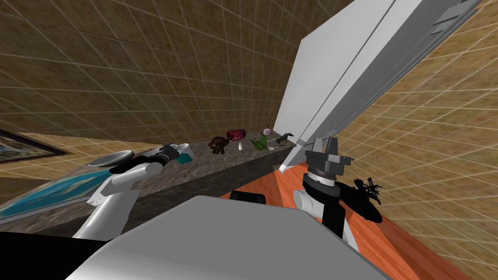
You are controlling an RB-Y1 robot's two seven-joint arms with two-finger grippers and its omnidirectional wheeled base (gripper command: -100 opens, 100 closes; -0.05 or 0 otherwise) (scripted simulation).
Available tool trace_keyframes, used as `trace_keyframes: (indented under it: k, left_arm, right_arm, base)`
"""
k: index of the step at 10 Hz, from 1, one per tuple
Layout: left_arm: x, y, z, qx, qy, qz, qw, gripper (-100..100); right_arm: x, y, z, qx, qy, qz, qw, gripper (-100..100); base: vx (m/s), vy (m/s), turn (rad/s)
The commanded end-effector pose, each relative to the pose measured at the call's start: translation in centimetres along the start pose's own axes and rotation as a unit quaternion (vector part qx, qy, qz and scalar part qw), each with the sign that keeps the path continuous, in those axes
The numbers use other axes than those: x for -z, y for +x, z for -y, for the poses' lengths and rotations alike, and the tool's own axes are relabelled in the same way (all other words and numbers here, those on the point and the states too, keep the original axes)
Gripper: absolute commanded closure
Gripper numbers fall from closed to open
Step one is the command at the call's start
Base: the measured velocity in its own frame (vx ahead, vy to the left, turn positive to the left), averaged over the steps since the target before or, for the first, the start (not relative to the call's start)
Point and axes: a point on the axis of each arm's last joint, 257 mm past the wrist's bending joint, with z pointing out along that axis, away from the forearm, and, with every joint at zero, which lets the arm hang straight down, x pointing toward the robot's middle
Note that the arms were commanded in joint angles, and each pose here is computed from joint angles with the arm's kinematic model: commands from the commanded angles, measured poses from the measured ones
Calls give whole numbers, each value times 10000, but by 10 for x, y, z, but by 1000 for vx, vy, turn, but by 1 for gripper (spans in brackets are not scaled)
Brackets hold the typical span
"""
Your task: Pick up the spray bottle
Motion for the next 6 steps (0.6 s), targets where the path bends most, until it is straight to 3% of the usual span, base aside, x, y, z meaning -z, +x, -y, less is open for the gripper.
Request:
trace_keyframes:
  k: [1,4,5,6]
  left_arm:
    - [-3,-15,-1,-35,-28,64,10000,-100]
    - [-3,-10,-3,25,-51,-64,10000,-100]
    - [-5,-31,8,-22,22,73,10000,-100]
    - [-6,-33,2,30,-29,47,10000,-100]
  right_arm:
    - [0,0,0,0,0,0,10000,0]
    - [0,0,0,1,0,0,10000,0]
    - [0,0,0,1,0,0,10000,0]
    - [0,0,0,0,0,0,10000,0]
  base:
    - [18,-62,-32]
    - [0,-7,2]
    - [13,-44,-70]
    - [13,-60,-29]
